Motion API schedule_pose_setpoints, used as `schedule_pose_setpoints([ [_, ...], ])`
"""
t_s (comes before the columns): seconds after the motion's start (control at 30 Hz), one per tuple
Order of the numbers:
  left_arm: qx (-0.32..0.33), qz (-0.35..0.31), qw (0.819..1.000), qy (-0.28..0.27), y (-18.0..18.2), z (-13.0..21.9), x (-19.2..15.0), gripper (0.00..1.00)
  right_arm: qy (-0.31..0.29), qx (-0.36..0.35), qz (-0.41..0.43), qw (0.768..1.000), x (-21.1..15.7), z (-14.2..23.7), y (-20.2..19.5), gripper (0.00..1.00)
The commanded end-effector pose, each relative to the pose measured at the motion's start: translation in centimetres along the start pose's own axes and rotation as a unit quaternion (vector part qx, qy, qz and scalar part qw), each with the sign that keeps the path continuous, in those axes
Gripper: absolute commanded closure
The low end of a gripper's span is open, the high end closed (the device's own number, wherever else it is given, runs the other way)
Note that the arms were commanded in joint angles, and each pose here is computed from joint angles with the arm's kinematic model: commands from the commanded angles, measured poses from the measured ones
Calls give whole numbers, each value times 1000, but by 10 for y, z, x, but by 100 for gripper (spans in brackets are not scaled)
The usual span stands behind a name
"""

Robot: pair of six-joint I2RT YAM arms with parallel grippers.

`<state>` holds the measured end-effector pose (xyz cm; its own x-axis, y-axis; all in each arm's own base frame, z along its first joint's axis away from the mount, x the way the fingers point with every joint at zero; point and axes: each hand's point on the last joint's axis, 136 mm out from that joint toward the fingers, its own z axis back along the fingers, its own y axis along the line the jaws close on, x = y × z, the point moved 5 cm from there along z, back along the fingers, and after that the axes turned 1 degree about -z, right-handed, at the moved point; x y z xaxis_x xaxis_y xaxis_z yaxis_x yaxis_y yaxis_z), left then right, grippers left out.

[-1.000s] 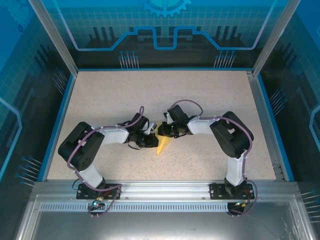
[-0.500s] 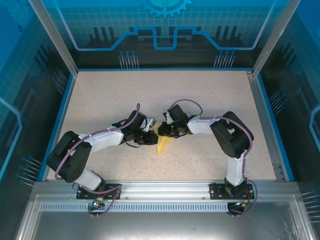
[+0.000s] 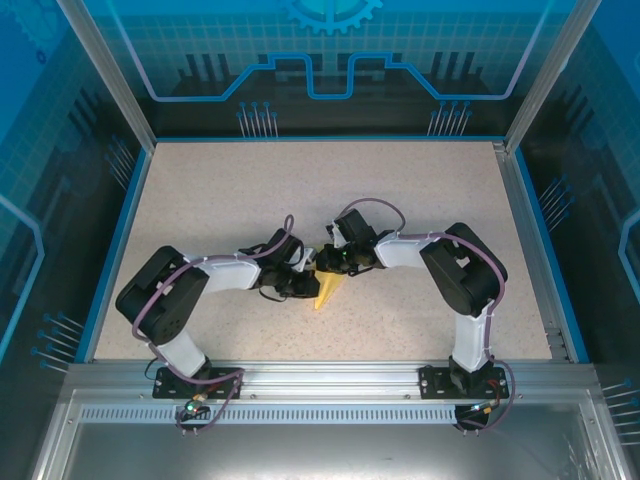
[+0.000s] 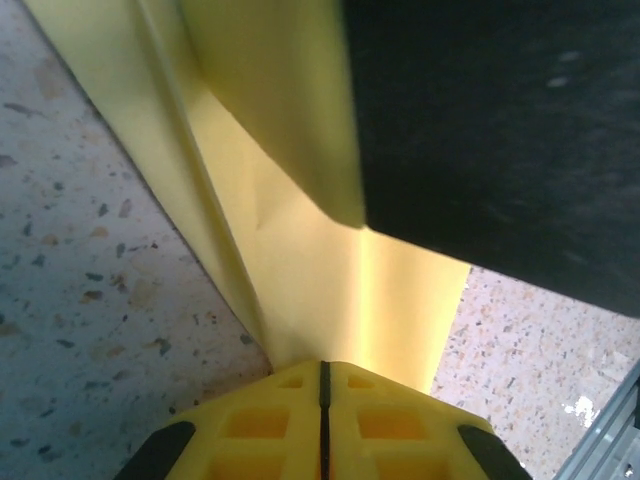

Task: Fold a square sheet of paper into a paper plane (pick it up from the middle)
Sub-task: Fourth fold the wing at the center of the table.

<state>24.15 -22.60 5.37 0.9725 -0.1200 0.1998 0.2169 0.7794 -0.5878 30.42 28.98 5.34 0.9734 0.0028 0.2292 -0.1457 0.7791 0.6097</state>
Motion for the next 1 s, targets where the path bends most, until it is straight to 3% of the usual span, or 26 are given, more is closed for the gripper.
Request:
schedule_pose_setpoints([
  [0.0,0,-16,1000,2,-1,-4,0,91,24,-25,-11,999,-11,-4,-16,84],
  [0.57,8,-19,1000,19,1,-9,-17,91,15,-22,-7,1000,-8,3,-12,81],
  [0.97,28,-18,999,34,15,-22,-25,92,-18,22,-15,999,-8,28,3,82],
])
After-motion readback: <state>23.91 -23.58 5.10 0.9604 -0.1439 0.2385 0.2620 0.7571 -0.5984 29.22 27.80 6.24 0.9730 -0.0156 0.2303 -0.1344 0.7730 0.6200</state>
